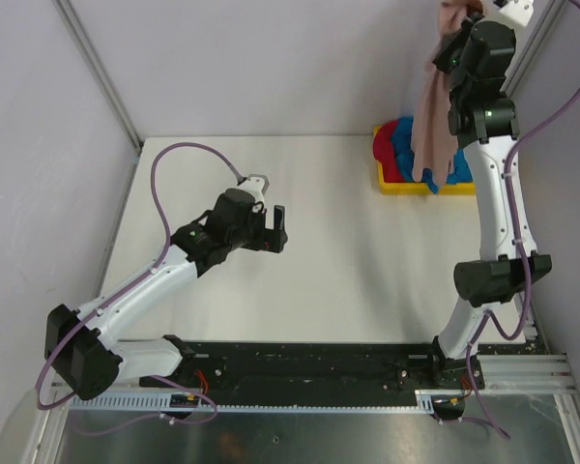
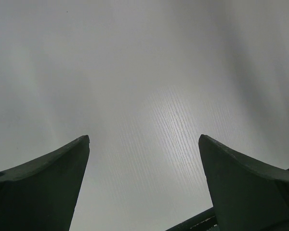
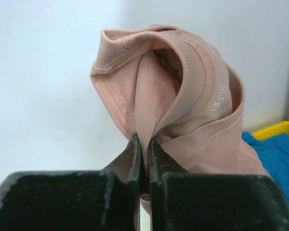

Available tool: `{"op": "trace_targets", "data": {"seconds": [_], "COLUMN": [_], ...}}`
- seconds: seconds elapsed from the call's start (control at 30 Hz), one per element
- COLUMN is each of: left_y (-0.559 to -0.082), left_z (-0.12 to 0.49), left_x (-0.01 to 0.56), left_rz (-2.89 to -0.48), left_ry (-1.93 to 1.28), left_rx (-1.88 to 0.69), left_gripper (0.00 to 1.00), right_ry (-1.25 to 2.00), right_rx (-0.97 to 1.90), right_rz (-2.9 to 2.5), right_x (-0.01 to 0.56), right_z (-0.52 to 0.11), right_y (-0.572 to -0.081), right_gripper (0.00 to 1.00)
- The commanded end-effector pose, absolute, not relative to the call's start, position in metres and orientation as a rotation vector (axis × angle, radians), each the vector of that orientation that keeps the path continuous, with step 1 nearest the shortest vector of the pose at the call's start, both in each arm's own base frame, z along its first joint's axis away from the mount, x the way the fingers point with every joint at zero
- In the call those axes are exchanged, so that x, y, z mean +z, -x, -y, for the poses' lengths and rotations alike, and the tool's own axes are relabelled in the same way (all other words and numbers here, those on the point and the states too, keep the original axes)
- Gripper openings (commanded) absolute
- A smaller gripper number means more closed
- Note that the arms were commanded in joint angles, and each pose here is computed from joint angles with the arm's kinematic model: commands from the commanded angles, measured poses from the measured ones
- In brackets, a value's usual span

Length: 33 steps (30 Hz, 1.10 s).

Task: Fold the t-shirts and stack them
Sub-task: Move the tshirt to the center of the board

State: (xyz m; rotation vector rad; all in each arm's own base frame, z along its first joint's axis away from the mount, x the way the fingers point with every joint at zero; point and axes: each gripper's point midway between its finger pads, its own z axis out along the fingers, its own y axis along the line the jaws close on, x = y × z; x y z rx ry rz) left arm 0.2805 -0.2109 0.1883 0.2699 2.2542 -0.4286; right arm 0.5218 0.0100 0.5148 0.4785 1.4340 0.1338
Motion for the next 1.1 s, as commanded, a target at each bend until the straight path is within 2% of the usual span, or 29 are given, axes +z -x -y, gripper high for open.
{"op": "trace_targets", "data": {"seconds": [0.0, 0.13, 0.27, 0.4, 0.5, 0.53, 0.63, 0.67, 0.73, 0.8, 0.87, 1.07], "left_y": [-0.286, -0.285, -0.284, -0.281, -0.277, -0.275, -0.27, -0.268, -0.265, -0.263, -0.262, -0.257], "left_z": [0.207, 0.208, 0.209, 0.208, 0.208, 0.208, 0.206, 0.205, 0.204, 0.201, 0.199, 0.208], "left_x": [0.209, 0.207, 0.204, 0.199, 0.194, 0.192, 0.186, 0.183, 0.178, 0.174, 0.169, 0.152], "left_rz": [-2.194, -2.202, -2.211, -2.227, -2.24, -2.244, -2.259, -2.267, -2.28, -2.289, -2.3, -2.368], "left_ry": [-0.234, -0.23, -0.222, -0.212, -0.208, -0.205, -0.191, -0.189, -0.183, -0.173, -0.165, -0.153], "left_rx": [-0.438, -0.444, -0.454, -0.461, -0.473, -0.476, -0.481, -0.485, -0.484, -0.474, -0.47, -0.505], "left_gripper": [0.99, 1.0, 0.99, 1.0, 0.99, 1.0, 0.99, 0.99, 0.99, 0.99, 0.99, 0.99], "right_ry": [-0.381, -0.323, -0.285, -0.264, -0.259, -0.257, -0.258, -0.254, -0.243, -0.228, -0.221, -0.274], "right_rx": [0.312, 0.419, 0.498, 0.542, 0.569, 0.578, 0.592, 0.593, 0.581, 0.547, 0.51, 0.407], "right_rz": [-1.165, -1.124, -1.134, -1.254, -1.43, -1.497, -1.734, -1.812, -1.936, -2.017, -2.064, -2.12], "right_x": [0.628, 0.649, 0.648, 0.598, 0.524, 0.493, 0.39, 0.359, 0.311, 0.282, 0.267, 0.25], "right_z": [-0.048, -0.088, -0.12, -0.155, -0.184, -0.194, -0.219, -0.226, -0.235, -0.237, -0.232, -0.193], "right_y": [-0.451, -0.423, -0.41, -0.427, -0.448, -0.454, -0.462, -0.461, -0.454, -0.445, -0.435, -0.401], "right_gripper": [0.0, 0.0, 0.0, 0.0, 0.02, 0.11, 0.56, 0.67, 0.79, 0.86, 0.89, 0.9]}}
